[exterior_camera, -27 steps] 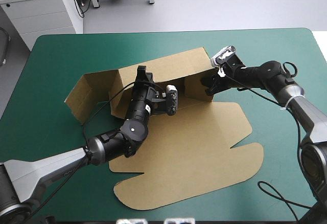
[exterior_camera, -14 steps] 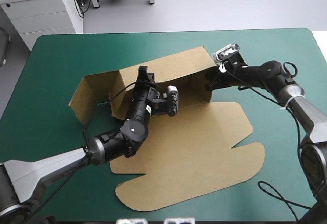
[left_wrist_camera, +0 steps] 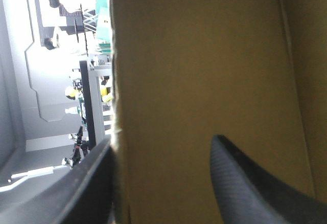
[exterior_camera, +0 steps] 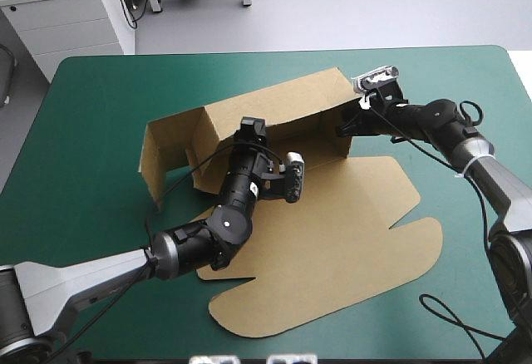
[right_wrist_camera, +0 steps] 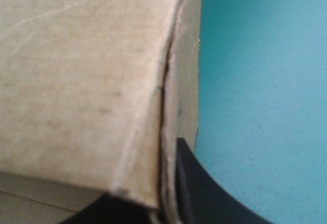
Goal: Fold the box
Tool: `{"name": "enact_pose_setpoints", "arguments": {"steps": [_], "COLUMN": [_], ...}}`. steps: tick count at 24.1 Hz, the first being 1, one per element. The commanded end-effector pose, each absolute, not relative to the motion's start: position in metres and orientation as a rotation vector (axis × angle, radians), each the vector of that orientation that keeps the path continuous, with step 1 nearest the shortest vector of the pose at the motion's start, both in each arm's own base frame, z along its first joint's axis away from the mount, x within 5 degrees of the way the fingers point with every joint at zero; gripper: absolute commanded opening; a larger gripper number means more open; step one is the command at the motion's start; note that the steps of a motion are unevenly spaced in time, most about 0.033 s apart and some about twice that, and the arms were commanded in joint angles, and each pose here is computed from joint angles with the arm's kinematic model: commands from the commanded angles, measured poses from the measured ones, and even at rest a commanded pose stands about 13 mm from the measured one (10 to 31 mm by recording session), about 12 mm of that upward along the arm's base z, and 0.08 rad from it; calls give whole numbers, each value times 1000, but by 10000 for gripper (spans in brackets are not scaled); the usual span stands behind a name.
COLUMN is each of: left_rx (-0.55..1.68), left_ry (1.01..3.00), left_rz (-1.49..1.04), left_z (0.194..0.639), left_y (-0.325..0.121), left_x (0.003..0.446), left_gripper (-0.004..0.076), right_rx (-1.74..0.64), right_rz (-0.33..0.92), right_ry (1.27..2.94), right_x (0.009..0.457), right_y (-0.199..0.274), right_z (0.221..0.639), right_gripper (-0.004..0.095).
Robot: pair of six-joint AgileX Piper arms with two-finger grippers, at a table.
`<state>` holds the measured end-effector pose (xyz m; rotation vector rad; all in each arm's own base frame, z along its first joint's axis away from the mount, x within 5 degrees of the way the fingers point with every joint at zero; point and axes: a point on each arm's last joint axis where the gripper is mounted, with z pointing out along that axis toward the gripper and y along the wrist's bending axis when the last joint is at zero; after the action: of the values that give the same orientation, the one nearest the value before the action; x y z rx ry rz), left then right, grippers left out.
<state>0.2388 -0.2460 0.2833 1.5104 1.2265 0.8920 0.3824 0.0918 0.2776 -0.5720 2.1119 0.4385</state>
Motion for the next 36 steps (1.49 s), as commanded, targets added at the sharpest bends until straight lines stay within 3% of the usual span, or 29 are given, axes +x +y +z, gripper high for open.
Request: {"name": "enact_pose_setpoints", "arguments": {"steps": [1, 10, 13, 14, 15, 18, 25, 30, 33, 36], "left_rx": [1445, 1357, 1329, 1324, 1326, 1338, 1045, 711, 525, 194], "left_ry": [1041, 990, 1061, 1109, 1147, 1292, 1746, 1970, 2028, 2025], "left_rz": [1005, 1107, 1129, 1121, 1106, 970, 468, 189, 82, -18], "left_z": [316, 326, 324, 324, 324, 329, 400, 409, 409, 410], "left_y": [-257, -273, -268, -264, -261, -248, -143, -50, 0, 48], "left_x": [220, 178, 177, 177, 178, 180, 219, 238, 240, 240], "left_gripper": [403, 384, 190, 41, -1, 16, 16, 16, 16, 16], "right_rx": [-426, -389, -387, -380, -381, -381, -398, -358, -352, -337], "right_rz": [419, 413, 416, 422, 419, 429, 472, 414, 401, 402], "right_ry": [2014, 2037, 2071, 2087, 2098, 2135, 2192, 2245, 2254, 2260], "right_x": [383, 385, 384, 383, 383, 381, 376, 376, 376, 376], "right_y": [87, 85, 85, 85, 85, 85, 87, 82, 81, 80], "right_z": [311, 316, 316, 314, 314, 311, 307, 303, 303, 302], "right_gripper": [-4, -4, -4, -4, -4, -4, -4, -4, -4, -4]}}
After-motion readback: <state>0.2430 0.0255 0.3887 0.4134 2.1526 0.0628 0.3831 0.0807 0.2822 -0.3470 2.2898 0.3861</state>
